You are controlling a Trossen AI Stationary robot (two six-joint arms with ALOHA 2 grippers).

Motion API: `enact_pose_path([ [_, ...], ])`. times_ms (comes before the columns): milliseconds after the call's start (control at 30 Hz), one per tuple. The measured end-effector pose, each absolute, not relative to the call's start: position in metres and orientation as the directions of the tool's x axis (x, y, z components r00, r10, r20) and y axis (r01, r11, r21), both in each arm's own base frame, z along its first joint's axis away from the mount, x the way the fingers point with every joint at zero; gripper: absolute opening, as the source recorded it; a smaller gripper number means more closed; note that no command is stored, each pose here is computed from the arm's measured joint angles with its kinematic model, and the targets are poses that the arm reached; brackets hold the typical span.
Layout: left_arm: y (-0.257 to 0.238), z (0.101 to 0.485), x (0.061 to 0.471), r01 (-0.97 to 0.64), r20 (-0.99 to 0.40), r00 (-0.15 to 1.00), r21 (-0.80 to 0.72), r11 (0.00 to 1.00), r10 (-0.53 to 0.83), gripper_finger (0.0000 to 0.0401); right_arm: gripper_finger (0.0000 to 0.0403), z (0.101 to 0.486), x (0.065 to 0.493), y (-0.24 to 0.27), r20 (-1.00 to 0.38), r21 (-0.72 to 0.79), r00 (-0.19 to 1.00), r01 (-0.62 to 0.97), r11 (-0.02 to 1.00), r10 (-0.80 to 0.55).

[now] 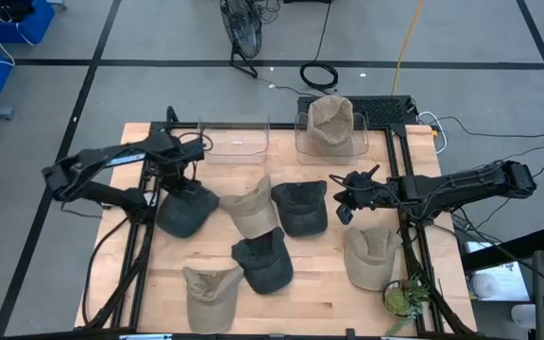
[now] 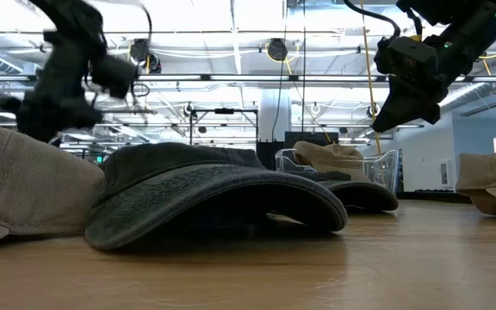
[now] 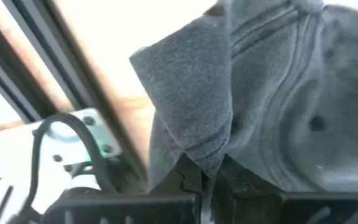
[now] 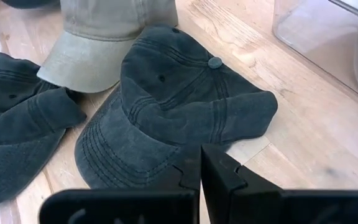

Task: Pick & Place hat
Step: Put the black cap into the left transparent bin

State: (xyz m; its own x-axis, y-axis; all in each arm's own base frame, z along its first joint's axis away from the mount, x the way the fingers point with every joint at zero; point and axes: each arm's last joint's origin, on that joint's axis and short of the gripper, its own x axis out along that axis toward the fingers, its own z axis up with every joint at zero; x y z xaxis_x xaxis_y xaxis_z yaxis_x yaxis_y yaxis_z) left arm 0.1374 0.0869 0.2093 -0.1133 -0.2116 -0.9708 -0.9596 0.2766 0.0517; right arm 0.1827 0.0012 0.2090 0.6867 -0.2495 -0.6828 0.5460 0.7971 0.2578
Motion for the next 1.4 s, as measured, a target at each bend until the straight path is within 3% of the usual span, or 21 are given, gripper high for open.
enact_pose_path([
  [267,0.061,0.295,0.134,-0.949,-0.968,0.245,-0.227,0.219,0.060,0.0005,0.0000,0.209,0.183,-0.002,-0.682,0.250,0.682,0.557,0.792,-0.264],
  [400,0.063,0.335,0.139,-0.903,-0.870,0.412,-0.349,0.250,0.272,0.0006,0.0000,0.209,0.183,-0.005,-0.682,0.248,0.678,0.568,0.785,-0.276],
  [533,0.077,0.358,0.156,-0.866,-0.738,0.497,-0.391,0.312,0.456,0.0005,0.0000,0.211,0.184,-0.007,-0.665,0.249,0.691,0.561,0.790,-0.282],
  [700,0.105,0.353,0.192,-0.867,-0.654,0.496,-0.337,0.367,0.570,0.0005,0.0000,0.214,0.188,-0.008,-0.628,0.275,0.725,0.549,0.789,-0.285],
  [867,0.140,0.351,0.214,-0.869,-0.539,0.493,-0.341,0.358,0.683,0.0006,0.0000,0.217,0.190,-0.008,-0.598,0.295,0.749,0.536,0.791,-0.284],
  [1167,0.183,0.313,0.219,-0.909,-0.544,0.402,-0.332,0.251,0.737,0.0005,0.0000,0.217,0.190,-0.008,-0.600,0.305,0.748,0.542,0.783,-0.284],
  [1400,0.192,0.263,0.215,-0.885,-0.523,0.402,-0.431,0.174,0.751,0.0005,0.0000,0.217,0.190,-0.008,-0.600,0.304,0.748,0.542,0.784,-0.284],
])
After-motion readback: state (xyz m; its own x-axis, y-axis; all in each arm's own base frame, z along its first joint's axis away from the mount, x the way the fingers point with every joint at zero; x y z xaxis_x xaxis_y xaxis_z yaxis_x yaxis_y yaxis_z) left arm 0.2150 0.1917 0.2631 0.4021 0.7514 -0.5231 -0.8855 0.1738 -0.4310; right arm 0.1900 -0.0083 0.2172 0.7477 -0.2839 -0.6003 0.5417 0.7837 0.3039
